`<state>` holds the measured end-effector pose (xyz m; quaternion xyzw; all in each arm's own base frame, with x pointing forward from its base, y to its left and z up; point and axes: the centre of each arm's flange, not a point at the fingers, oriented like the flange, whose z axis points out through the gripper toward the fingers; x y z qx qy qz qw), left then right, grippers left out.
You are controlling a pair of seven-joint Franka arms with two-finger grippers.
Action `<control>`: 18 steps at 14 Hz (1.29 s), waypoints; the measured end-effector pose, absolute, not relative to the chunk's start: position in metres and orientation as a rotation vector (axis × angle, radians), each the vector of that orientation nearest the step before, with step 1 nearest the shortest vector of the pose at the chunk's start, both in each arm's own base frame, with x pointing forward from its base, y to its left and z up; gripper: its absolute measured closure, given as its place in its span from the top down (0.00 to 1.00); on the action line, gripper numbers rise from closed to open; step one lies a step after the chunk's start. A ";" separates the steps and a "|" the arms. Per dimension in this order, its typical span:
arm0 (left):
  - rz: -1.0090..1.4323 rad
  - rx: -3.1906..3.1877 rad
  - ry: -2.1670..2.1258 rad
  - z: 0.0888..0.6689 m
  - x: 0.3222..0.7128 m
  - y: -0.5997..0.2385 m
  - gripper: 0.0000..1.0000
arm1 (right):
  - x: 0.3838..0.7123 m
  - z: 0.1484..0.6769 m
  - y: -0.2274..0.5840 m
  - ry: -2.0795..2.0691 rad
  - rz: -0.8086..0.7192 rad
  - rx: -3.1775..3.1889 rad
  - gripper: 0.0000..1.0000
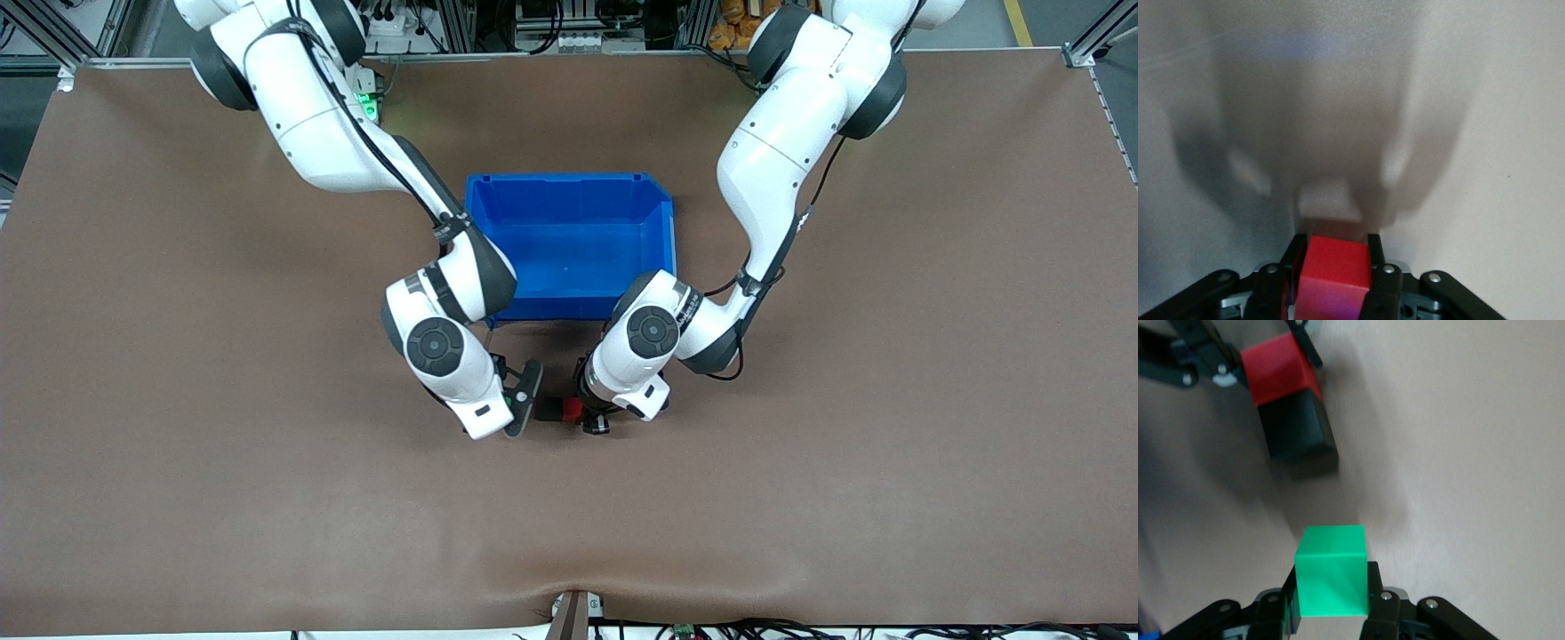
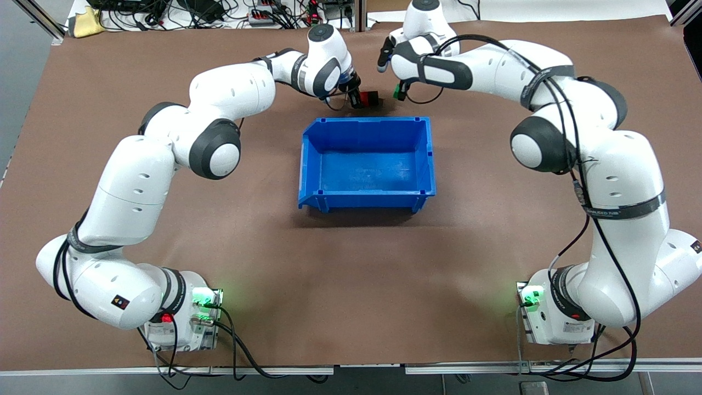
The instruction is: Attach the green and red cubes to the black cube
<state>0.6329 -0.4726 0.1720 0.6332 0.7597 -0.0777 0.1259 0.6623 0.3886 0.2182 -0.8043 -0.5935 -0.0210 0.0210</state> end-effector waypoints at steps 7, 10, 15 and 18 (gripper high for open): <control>-0.228 1.842 2.215 0.172 0.633 -0.472 0.41 | 0.660 0.191 0.404 -1.858 -0.114 -2.484 0.40; -0.228 1.842 2.215 0.172 0.633 -0.472 0.41 | 0.654 0.191 0.416 -1.876 -0.122 -2.471 0.40; -0.227 1.841 2.216 0.172 0.634 -0.472 0.41 | 0.649 0.186 0.423 -1.877 -0.120 -2.473 0.45; -0.226 1.841 2.217 0.172 0.634 -0.471 0.46 | 0.649 0.182 0.422 -1.870 -0.118 -2.478 0.75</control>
